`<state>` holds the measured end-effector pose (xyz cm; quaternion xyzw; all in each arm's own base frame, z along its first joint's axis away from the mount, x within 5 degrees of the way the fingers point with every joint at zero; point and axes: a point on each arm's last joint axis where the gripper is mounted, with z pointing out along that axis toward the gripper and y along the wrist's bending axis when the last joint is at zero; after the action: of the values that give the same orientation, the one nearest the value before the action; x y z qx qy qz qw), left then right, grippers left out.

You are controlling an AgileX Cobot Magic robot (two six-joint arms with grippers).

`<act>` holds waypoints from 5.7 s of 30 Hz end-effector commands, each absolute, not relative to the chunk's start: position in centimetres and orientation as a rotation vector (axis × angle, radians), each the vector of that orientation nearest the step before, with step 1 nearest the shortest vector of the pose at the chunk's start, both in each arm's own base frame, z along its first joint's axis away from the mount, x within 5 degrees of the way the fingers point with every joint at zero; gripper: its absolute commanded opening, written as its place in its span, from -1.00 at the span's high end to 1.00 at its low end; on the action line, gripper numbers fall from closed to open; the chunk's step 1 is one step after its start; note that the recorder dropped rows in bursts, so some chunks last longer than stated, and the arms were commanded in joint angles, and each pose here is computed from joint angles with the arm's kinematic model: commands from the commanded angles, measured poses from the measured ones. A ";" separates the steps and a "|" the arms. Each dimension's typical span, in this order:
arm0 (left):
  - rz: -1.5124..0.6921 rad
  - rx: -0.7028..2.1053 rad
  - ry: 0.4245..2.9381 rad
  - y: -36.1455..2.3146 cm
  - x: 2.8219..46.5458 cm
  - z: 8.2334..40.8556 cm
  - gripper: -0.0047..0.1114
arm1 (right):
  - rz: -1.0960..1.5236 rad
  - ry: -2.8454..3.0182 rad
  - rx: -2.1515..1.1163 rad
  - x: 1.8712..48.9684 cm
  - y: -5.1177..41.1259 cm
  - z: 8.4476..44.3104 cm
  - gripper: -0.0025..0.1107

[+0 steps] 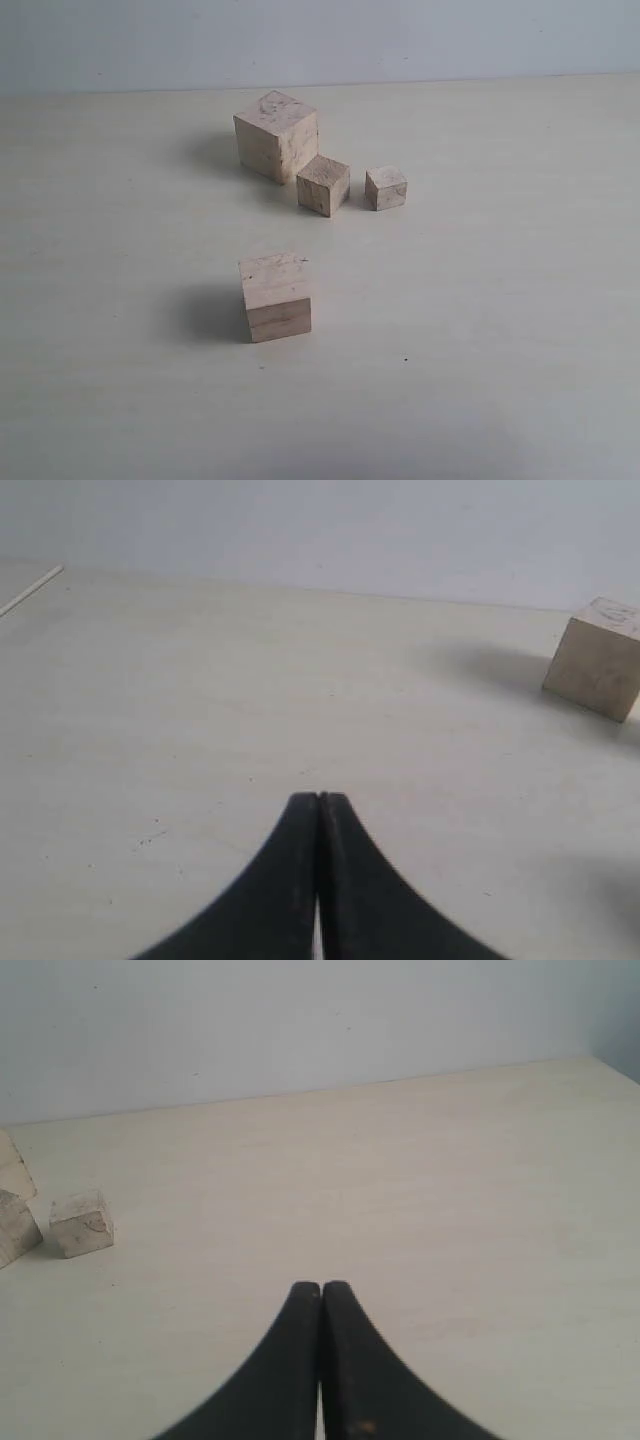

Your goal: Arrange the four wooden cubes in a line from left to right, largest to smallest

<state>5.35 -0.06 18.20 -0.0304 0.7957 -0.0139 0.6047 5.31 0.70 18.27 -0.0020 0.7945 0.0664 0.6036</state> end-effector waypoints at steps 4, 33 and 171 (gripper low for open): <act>-0.038 -0.068 1.835 -0.1 5.3 18.1 0.92 | 0.157 1.835 -0.007 5.3 0.7 18.2 0.96; -0.038 -0.068 1.835 -0.1 5.3 18.1 0.92 | 0.155 1.335 0.021 5.4 0.4 22.7 0.96; -0.038 -0.068 1.835 -0.1 5.3 18.1 0.92 | 1.070 1.608 -1.428 38.5 32.9 23.3 0.96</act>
<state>5.33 -0.06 18.14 -0.0302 0.7980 -0.0141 0.6017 40.48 31.81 20.56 -0.5268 0.6732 0.3760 0.3576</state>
